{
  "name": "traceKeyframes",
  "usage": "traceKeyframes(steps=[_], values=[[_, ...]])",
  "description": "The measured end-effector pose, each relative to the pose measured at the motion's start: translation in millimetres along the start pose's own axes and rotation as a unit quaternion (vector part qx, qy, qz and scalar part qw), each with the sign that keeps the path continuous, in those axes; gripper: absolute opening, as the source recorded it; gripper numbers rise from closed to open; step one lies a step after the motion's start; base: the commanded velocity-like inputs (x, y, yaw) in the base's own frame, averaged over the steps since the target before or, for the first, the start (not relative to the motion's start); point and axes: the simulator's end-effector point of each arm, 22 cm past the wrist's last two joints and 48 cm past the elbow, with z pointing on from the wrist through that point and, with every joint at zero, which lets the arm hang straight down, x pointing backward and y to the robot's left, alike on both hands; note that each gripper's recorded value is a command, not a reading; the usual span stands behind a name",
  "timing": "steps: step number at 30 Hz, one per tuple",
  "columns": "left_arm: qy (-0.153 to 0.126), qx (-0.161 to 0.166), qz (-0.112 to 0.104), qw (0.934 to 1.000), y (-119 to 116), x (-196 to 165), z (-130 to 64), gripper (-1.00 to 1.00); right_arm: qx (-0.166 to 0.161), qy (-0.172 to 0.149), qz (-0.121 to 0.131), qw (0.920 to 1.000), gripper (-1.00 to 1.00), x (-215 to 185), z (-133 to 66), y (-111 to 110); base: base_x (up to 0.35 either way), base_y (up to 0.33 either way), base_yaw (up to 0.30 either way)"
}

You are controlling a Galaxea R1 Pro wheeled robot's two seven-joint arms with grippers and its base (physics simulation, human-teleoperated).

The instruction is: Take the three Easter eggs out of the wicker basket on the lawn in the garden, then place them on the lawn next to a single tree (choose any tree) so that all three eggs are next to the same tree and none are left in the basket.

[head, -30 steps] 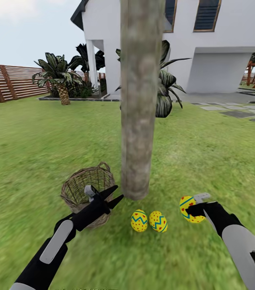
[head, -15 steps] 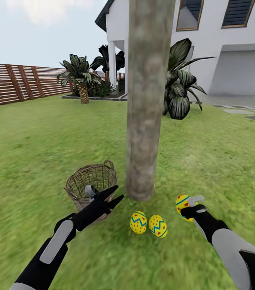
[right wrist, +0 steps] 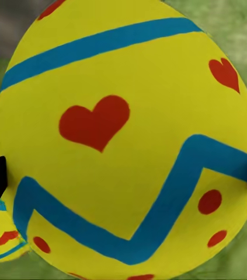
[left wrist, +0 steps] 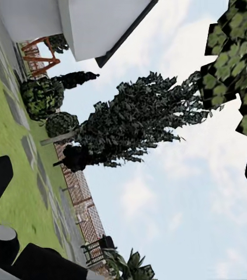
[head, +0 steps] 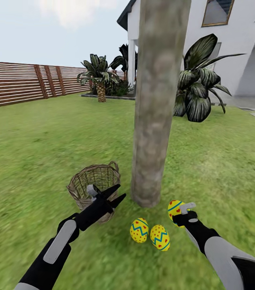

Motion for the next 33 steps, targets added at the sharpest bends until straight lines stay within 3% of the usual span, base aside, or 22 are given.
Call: traceKeyframes(steps=[17, 22, 27, 33], values=[[0.008, -0.001, -0.008, 0.9999, 4.7, 9.0, 1.7, 1.00, 0.003, 0.009, 0.006, 0.9999, -1.00, 5.8, 2.0, -2.7, 0.032, -0.032, 0.017], [0.014, -0.005, -0.018, 0.9997, 15.6, 14.5, 1.9, 1.00, 0.052, 0.045, -0.002, 0.9977, -1.00, 28.9, 6.3, -19.9, 0.000, 0.000, 0.000], [0.029, -0.005, -0.027, 0.9992, 22.1, 26.8, 5.6, 1.00, 0.042, 0.079, -0.011, 0.9959, -1.00, 62.7, 9.9, -6.1, 0.000, 0.000, 0.000], [0.027, -0.014, -0.036, 0.9989, 36.5, 27.4, 2.9, 1.00, 0.036, 0.093, -0.016, 0.9949, -1.00, 80.0, 15.6, 1.0, 0.000, 0.000, 0.000]])
